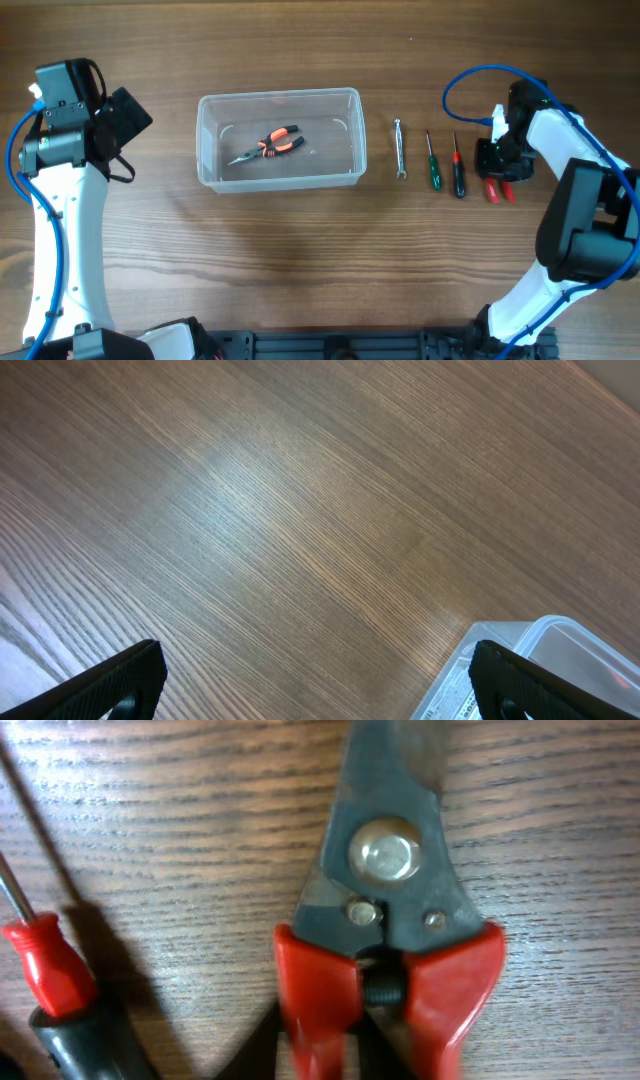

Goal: Pack container
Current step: 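Carry the snips into the container and release them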

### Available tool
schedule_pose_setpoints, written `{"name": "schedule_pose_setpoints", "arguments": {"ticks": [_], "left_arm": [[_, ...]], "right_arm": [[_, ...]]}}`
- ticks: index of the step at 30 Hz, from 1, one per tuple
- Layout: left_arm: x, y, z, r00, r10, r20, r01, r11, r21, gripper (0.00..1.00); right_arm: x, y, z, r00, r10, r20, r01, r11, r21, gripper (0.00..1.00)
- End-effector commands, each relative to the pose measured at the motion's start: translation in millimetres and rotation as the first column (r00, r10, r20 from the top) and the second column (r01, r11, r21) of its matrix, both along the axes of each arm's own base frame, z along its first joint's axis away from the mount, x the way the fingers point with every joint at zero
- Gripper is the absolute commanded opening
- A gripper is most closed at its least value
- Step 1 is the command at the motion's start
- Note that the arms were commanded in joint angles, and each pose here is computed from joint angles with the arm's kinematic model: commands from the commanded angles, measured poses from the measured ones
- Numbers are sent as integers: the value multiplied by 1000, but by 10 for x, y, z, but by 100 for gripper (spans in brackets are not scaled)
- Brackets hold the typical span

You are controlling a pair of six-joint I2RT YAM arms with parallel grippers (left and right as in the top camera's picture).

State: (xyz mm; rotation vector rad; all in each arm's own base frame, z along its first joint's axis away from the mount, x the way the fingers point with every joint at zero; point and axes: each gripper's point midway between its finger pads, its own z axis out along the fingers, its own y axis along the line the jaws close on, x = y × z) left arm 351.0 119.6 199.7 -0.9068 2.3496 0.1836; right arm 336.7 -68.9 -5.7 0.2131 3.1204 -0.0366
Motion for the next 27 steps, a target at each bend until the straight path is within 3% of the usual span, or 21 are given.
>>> {"name": "schedule_pose_setpoints", "arguments": {"ticks": [1,6,9,14,17,21,23,25,27], "left_arm": [[-2,8,-23,1000,4,-4,-4,1000,-7,100],[-2,8,-23,1000,4,-4,-4,1000,-7,100],[-2,8,-23,1000,4,-4,-4,1000,-7,100],[-2,8,-23,1000,3,-4,-3,1000,-6,100],[-2,8,-23,1000,4,-4,-4,1000,-7,100],[-2,8,-23,1000,4,-4,-4,1000,-7,100],[-2,8,-23,1000,4,-4,-4,1000,-7,100],[-2,8,-23,1000,4,-4,-4,1000,-7,100],[-2,8,-23,1000,4,-4,-4,1000,-7,100]], "right_arm": [[-52,23,-146,998,-42,-38,42,999,16,4],[259,-15,247,996,-55,75,54,998,13,4],[595,-11,965,970,-45,239,42,999,18,4],[912,682,2496,817,42,576,-171,970,173,4],[841,1364,3099,666,197,720,-416,899,139,4],[472,2394,3183,436,504,745,-749,662,-9,4],[132,2968,2950,220,701,678,-908,402,-120,4],[-68,3326,2665,44,808,587,-959,199,-202,4],[-127,3527,2383,-86,863,498,-966,50,-254,4]]}}
